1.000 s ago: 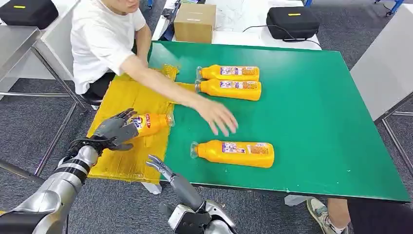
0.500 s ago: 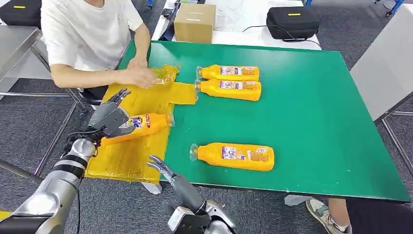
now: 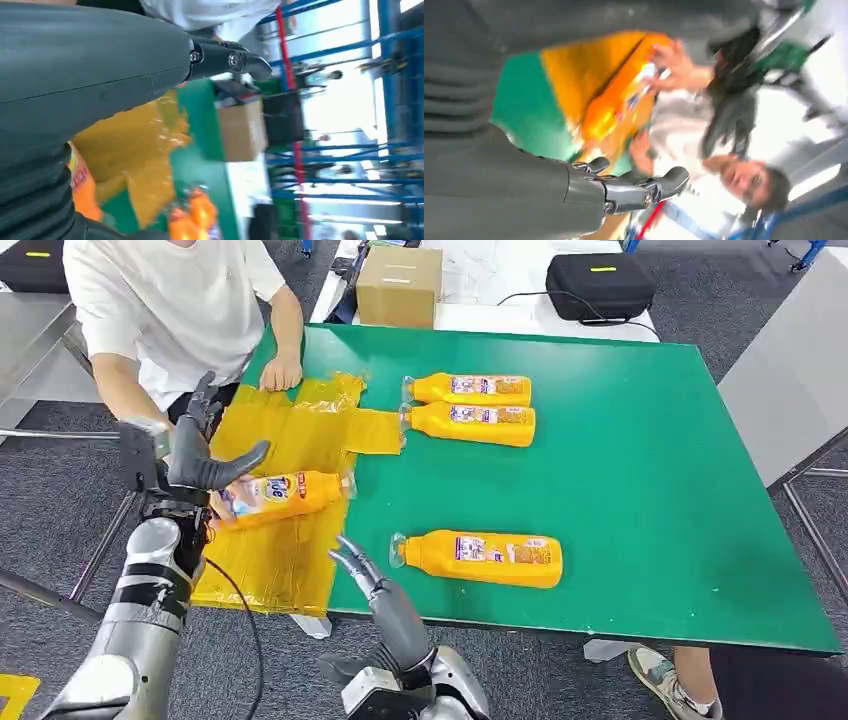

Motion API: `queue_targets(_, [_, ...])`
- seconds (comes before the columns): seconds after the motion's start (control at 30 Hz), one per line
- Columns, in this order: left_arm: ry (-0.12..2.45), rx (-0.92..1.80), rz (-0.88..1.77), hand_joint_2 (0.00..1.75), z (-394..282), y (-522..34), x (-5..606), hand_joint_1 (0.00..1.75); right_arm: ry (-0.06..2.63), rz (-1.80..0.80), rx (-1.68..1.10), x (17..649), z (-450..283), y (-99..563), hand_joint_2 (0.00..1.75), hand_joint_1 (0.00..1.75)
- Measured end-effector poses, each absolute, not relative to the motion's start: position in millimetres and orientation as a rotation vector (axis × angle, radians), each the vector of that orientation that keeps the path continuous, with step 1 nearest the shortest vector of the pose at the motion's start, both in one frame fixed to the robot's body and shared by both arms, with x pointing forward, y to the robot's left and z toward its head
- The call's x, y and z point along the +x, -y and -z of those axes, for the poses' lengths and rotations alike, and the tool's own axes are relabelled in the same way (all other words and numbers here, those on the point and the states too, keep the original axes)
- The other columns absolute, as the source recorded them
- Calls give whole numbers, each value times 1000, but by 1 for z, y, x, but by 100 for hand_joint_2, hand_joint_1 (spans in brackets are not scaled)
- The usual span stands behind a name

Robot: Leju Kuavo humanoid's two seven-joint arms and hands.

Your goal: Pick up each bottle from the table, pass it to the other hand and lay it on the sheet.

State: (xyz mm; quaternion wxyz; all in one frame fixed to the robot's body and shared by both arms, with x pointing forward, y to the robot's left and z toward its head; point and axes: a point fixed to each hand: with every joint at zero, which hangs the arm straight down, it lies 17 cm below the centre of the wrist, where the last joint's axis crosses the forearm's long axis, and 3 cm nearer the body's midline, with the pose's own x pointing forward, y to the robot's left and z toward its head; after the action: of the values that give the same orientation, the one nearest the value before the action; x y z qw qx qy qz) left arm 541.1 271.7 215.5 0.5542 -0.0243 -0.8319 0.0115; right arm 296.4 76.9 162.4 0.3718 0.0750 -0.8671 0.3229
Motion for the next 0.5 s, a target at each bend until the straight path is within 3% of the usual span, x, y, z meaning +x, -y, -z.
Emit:
queue_targets(0.27, [2062, -49, -227, 175, -216, -277, 455, 0, 1998, -1089, -598, 380, -101, 75, 175, 0])
queue_targets(0.4, [2076, -28, -305, 175, -217, -275, 420, 0, 1833, -1127, -781, 412, -84, 151, 175, 0])
queue_targets(0.5, [2107, 9, -276, 175, -221, -267, 406, 0, 1768, -1089, -772, 421, -77, 182, 175, 0])
